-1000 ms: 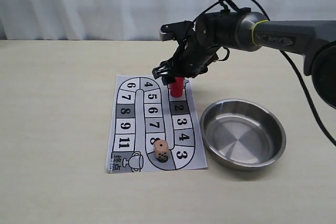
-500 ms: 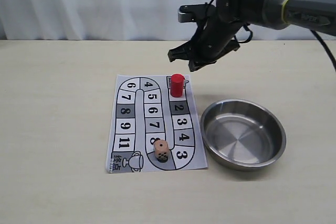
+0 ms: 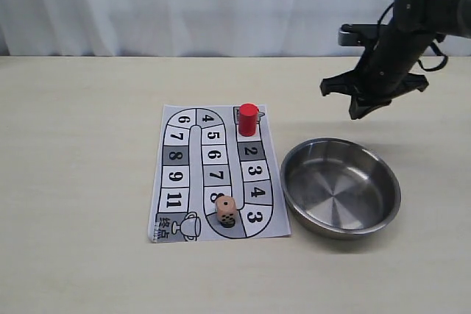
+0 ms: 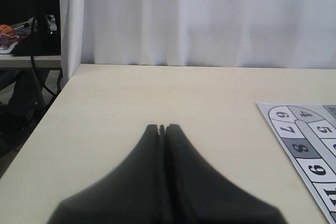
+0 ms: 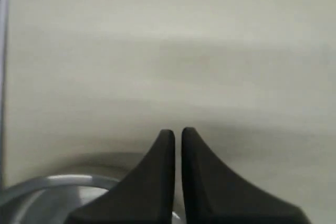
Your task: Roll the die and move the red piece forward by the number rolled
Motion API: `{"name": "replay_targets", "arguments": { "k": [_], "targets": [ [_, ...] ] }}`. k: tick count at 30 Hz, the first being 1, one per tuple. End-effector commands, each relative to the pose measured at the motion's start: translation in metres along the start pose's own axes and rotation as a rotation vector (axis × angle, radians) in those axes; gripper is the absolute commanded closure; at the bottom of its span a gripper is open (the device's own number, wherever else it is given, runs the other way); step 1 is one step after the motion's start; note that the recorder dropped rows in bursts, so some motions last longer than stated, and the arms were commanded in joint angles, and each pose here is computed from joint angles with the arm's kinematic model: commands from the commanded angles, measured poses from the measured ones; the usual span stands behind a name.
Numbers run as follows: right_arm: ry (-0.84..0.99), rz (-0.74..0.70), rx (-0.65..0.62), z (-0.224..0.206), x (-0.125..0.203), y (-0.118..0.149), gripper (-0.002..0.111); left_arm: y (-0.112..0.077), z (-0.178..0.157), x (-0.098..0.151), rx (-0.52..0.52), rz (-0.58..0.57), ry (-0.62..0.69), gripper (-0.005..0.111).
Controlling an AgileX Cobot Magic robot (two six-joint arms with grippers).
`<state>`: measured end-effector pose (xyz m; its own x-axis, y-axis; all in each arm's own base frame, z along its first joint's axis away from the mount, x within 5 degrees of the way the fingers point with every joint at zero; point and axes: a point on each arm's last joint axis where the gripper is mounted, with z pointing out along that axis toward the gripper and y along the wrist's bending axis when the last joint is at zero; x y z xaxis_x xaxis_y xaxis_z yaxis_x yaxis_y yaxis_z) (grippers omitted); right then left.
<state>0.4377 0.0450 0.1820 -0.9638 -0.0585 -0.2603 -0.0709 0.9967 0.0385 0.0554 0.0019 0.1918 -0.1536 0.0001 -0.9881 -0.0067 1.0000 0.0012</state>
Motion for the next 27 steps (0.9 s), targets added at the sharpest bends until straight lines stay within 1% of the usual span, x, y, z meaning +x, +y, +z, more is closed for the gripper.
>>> {"name": "replay_targets", "arguments": {
  "k": [1,5,11,15,21,24,27],
  "targets": [
    [-0.041,-0.008,0.019,-0.014,0.011,-0.017,0.104,-0.001,0.0,-0.001,0.012,-0.005,-0.011,0.107],
    [-0.057,-0.064,0.042,-0.032,0.02,-0.018,0.104,-0.001,0.0,-0.001,0.012,-0.005,-0.011,0.107],
    [-0.119,-0.065,0.044,-0.067,0.037,-0.016,0.104,-0.001,0.0,-0.001,0.012,-0.005,-0.011,0.107],
    [-0.212,-0.069,0.047,-0.105,0.055,-0.015,0.104,-0.001,0.0,-0.001,0.012,-0.005,-0.011,0.107],
    [-0.37,-0.071,0.053,-0.174,0.098,-0.012,0.104,-0.001,0.0,-0.001,0.012,-0.005,-0.011,0.107],
    [-0.469,-0.073,0.056,-0.211,0.129,-0.01,0.104,-0.001,0.0,-0.001,0.012,-0.005,-0.011,0.107],
    [-0.556,-0.074,0.058,-0.236,0.164,-0.009,0.104,-0.001,0.0,-0.001,0.012,-0.005,-0.011,0.107]
  ]
}}
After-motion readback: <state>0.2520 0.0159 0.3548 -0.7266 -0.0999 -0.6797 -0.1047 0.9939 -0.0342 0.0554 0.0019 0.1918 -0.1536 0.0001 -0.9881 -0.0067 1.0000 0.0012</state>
